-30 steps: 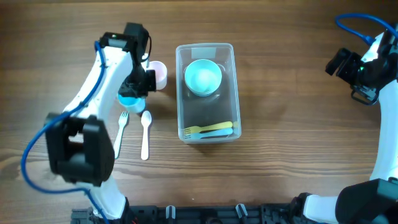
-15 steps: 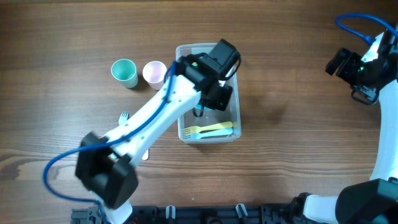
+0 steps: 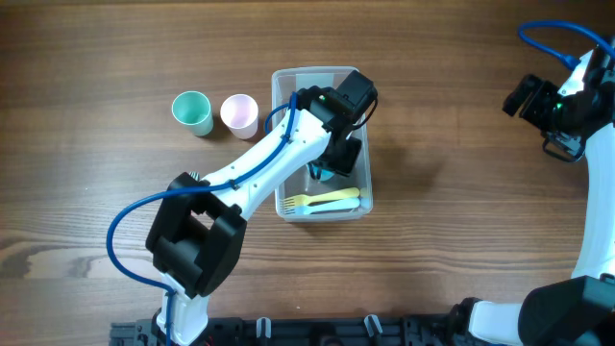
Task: Pack container
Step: 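Carry the blue cup into the container and release it, then grasp the pink cup with the left gripper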
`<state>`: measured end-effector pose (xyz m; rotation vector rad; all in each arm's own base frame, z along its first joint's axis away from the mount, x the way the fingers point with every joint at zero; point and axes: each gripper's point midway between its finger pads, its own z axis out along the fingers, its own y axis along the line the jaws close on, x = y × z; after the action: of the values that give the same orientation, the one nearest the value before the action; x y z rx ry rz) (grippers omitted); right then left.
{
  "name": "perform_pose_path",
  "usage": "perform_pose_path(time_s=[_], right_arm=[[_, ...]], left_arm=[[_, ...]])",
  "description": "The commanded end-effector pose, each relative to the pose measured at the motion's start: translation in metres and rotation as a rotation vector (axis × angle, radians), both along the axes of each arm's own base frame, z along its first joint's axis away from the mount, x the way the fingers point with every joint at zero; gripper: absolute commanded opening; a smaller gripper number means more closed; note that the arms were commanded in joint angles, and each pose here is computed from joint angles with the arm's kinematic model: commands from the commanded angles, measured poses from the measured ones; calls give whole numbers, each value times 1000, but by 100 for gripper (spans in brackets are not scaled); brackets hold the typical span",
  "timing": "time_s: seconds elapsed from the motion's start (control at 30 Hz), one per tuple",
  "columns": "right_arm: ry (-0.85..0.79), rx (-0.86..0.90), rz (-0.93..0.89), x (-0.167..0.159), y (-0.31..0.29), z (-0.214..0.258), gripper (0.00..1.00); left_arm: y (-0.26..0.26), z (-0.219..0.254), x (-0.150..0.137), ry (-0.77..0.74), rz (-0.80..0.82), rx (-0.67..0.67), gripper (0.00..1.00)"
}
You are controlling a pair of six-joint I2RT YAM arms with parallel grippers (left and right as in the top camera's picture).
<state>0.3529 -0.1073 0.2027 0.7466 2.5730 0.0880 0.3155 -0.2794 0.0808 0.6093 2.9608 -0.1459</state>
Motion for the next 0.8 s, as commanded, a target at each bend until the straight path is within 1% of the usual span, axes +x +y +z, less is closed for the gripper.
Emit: perform_pose_path(time_s=[0.0,0.03,0.07,0.13,0.2,0.23,0.27,0.3,0.33,0.37,0.43,0.5,0.57,0.63,0.77], right_arm=[[9,14,-13,2,0,-5,100],[9,14,-13,2,0,-5,100],[9,14,-13,2,0,-5,100],[9,14,-13,2,0,-5,100],[9,14,-13,2,0,-5,100],[9,14,-13,2,0,-5,100],[9,14,-13,2,0,-5,100],[9,14,-13,2,0,-5,100],[8,14,-13,2,0,-4,100],[9,14,-13,2,0,-5,100],[9,14,-13,2,0,-5,100],[9,14,-13,2,0,-5,100],[9,14,-13,2,0,-5,100],[9,14,-13,2,0,-5,100],[9,14,-12,2,0,-5,100]], left_arm=[[8,42,7,-52,19,-20,61],[13,71,11,-88,35,-49,63],[18,91,15,-124,51,-78,69],[37,132,25,-211,102,-141,84],[81,160,38,-268,208,-161,88],[98,162,44,-270,252,-154,88],[118,160,51,-265,303,-141,84],[141,153,60,-247,365,-120,77],[157,145,67,-230,409,-104,75],[173,134,75,-205,452,-85,73],[190,109,87,-156,495,-53,74],[191,81,97,-110,477,-31,73],[189,57,105,-80,426,-7,72],[184,36,109,-45,343,-1,71],[179,6,113,3,296,7,68]])
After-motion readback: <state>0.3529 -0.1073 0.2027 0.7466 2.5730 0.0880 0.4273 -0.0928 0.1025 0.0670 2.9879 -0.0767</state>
